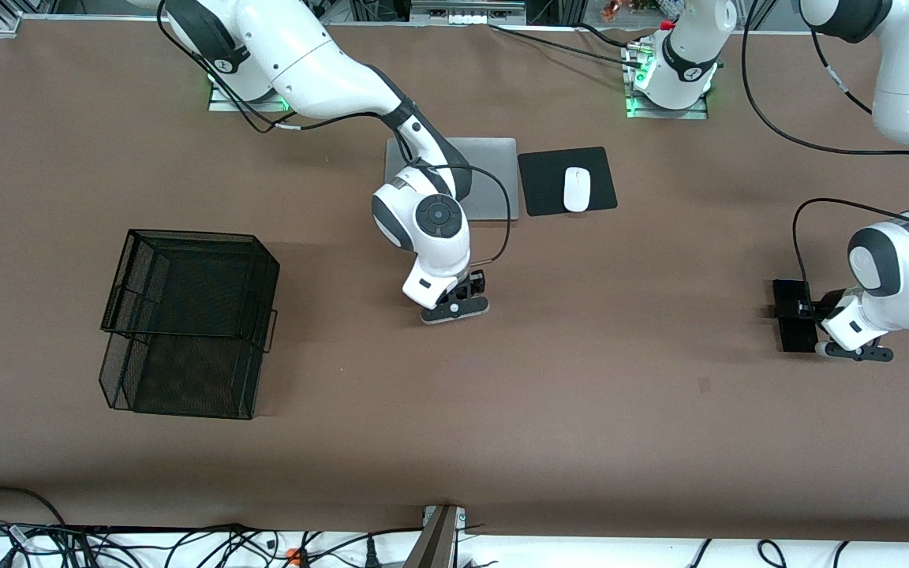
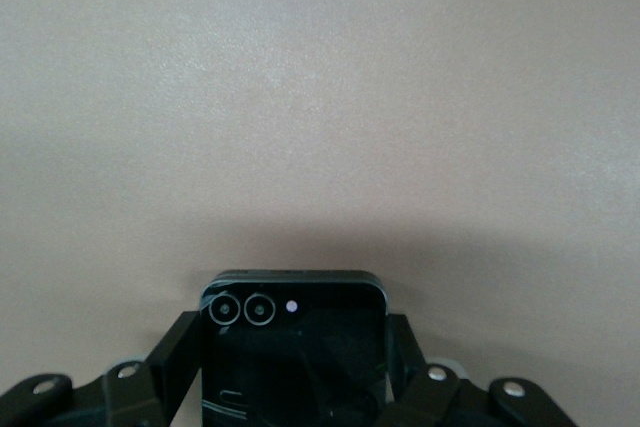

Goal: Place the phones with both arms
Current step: 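Drop the flip phone in the basket while the left gripper moves the black phone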

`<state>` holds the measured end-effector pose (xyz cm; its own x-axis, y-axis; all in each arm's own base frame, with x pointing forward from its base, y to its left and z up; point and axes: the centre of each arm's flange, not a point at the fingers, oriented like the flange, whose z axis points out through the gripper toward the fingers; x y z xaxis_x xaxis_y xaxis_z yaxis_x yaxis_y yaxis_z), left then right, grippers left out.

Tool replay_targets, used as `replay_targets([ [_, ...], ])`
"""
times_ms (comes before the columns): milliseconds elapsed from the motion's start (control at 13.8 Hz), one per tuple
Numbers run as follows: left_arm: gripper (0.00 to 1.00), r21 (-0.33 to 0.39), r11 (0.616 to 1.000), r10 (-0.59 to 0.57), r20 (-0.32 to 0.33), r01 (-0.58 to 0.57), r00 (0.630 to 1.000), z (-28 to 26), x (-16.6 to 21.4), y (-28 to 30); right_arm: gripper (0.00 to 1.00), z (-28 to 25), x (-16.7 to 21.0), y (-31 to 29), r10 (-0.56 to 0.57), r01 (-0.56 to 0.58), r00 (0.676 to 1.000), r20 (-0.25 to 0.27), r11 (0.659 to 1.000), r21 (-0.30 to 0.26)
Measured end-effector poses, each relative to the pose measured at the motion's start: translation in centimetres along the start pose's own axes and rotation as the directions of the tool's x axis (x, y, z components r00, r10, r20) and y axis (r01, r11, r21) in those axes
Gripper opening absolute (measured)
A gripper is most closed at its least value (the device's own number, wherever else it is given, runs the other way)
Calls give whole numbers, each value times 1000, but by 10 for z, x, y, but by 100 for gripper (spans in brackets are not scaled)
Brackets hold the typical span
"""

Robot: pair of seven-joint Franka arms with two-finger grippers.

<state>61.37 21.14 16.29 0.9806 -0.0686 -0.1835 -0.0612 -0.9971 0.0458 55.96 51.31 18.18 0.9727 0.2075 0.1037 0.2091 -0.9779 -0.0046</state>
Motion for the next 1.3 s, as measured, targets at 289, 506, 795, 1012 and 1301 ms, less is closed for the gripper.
replay_targets([
  [289, 79, 4, 1000, 2, -7, -2, 1000, -2, 1, 0, 78, -14, 10, 7, 13, -13, 1000, -14, 1000, 3],
  [506, 79, -27, 999, 18, 42, -17, 999, -9, 3, 14, 78, -75, 23, 22, 44, -43, 999, 30, 999, -31],
  [795, 79, -67, 997, 36, 150, -27, 988, -91, 27, 88, 78, -194, 36, 86, 97, -88, 988, 117, 993, -82],
  [1012, 79, -26, 999, 35, 158, -32, 987, -136, 46, 188, 78, -250, 41, 184, 140, -118, 973, 182, 985, -126],
  [1301, 79, -95, 987, 143, 180, -128, 973, -115, 45, 364, 78, -263, 11, 333, 130, -99, 968, 213, 984, -148],
])
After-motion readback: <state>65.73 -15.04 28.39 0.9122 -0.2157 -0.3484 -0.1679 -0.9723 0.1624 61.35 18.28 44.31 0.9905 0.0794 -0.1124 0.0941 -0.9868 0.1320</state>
